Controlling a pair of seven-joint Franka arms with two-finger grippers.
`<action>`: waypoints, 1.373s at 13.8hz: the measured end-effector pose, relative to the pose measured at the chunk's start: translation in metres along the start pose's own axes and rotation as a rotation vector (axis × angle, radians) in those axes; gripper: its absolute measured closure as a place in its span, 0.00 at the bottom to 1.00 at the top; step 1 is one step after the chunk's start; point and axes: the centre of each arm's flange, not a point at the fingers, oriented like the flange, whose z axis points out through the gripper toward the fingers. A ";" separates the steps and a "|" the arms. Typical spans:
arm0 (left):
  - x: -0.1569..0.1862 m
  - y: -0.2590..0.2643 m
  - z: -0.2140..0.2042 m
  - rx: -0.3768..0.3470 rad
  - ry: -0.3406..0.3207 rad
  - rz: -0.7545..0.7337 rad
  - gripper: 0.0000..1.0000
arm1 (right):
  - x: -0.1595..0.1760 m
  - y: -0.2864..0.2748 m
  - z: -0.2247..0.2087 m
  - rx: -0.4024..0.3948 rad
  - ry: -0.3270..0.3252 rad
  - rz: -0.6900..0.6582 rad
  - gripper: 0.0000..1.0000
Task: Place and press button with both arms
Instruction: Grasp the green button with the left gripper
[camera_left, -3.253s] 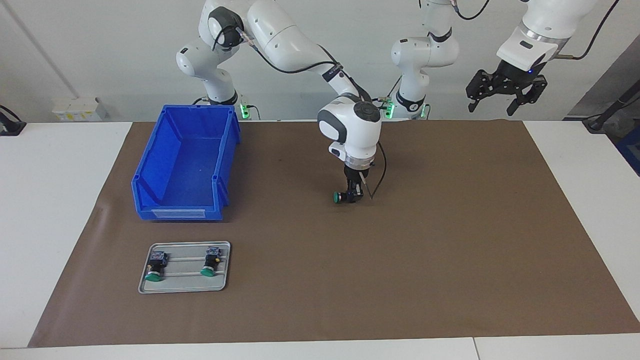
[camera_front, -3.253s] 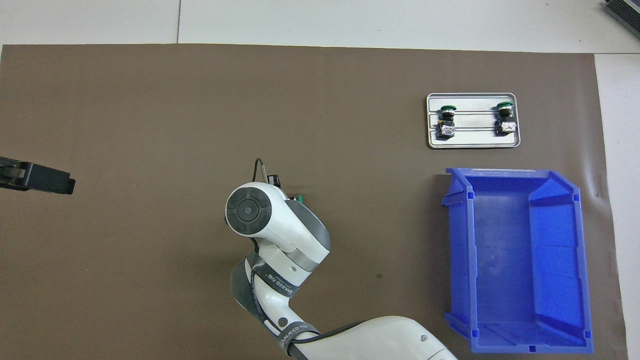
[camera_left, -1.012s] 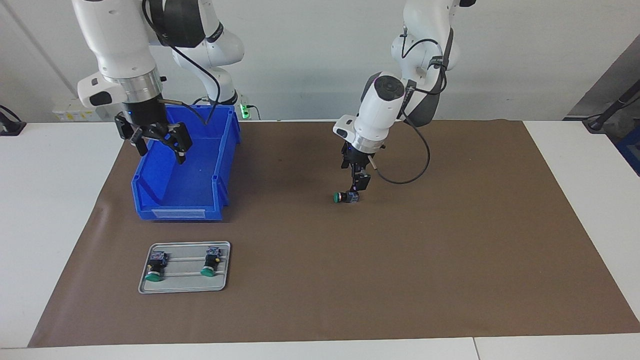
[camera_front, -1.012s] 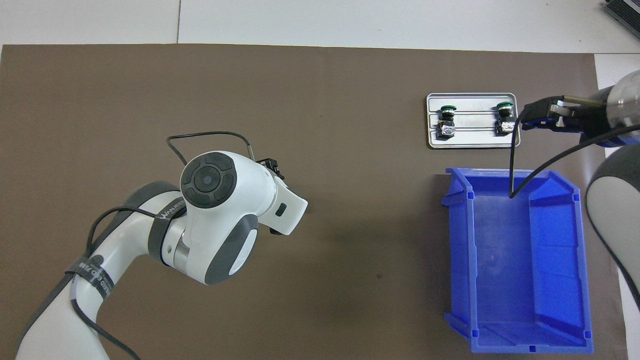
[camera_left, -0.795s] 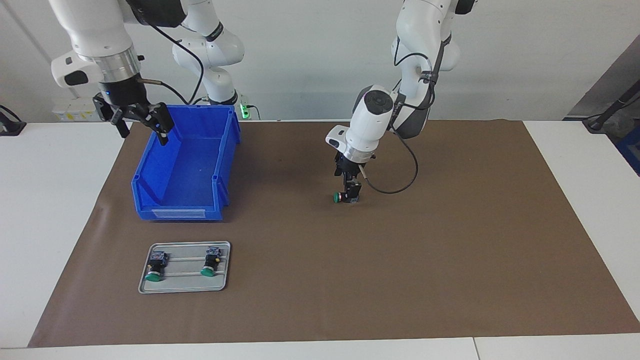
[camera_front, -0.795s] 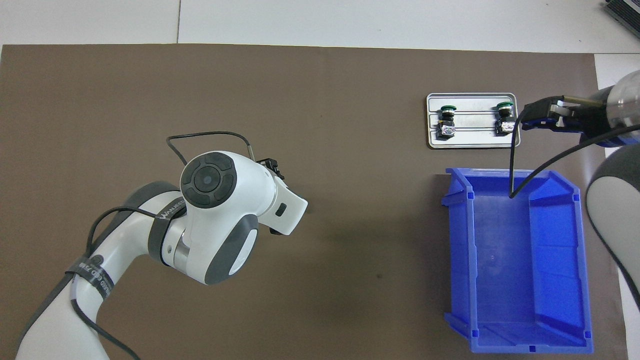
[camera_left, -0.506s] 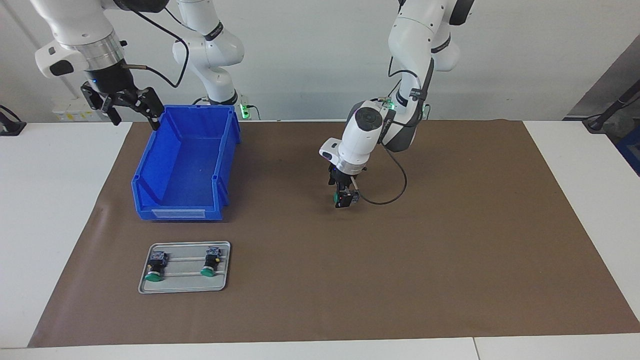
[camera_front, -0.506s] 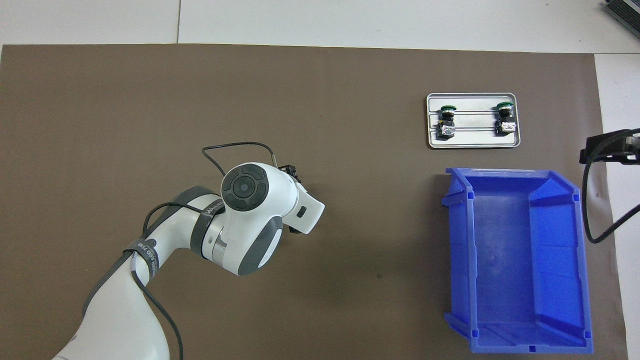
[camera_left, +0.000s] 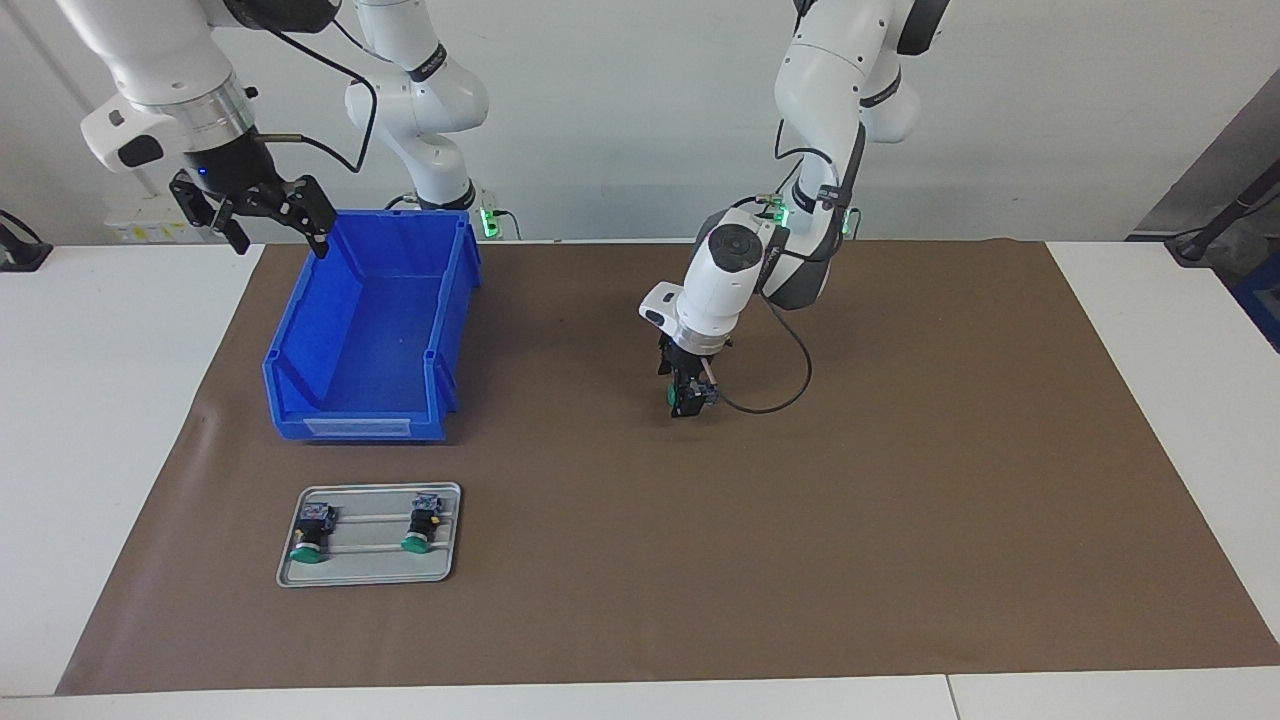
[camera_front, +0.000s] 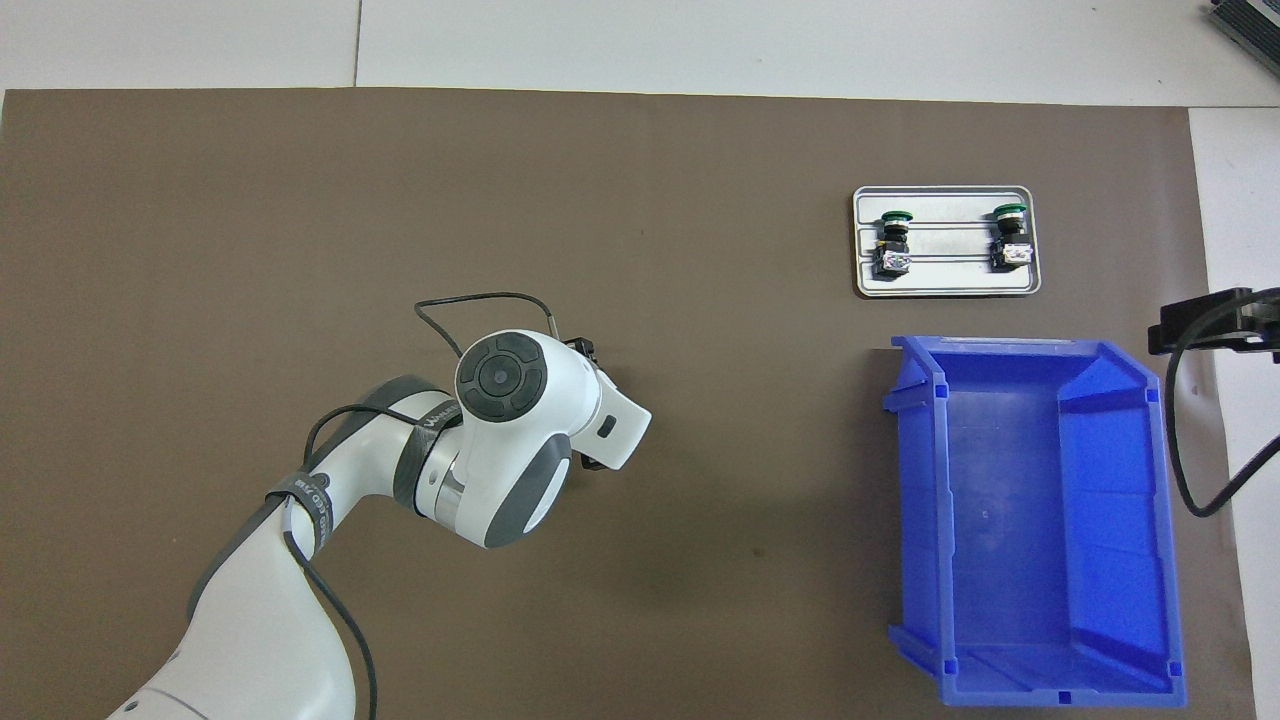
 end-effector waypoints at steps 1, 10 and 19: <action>0.000 0.000 0.000 0.001 -0.001 0.002 0.33 | 0.000 0.000 0.000 0.000 0.000 0.000 0.00; -0.002 -0.014 -0.012 0.038 0.016 -0.011 0.60 | -0.002 0.000 0.001 0.001 -0.014 0.000 0.00; -0.042 -0.047 -0.070 0.081 0.037 -0.147 0.60 | -0.002 0.000 0.001 0.002 -0.017 -0.001 0.00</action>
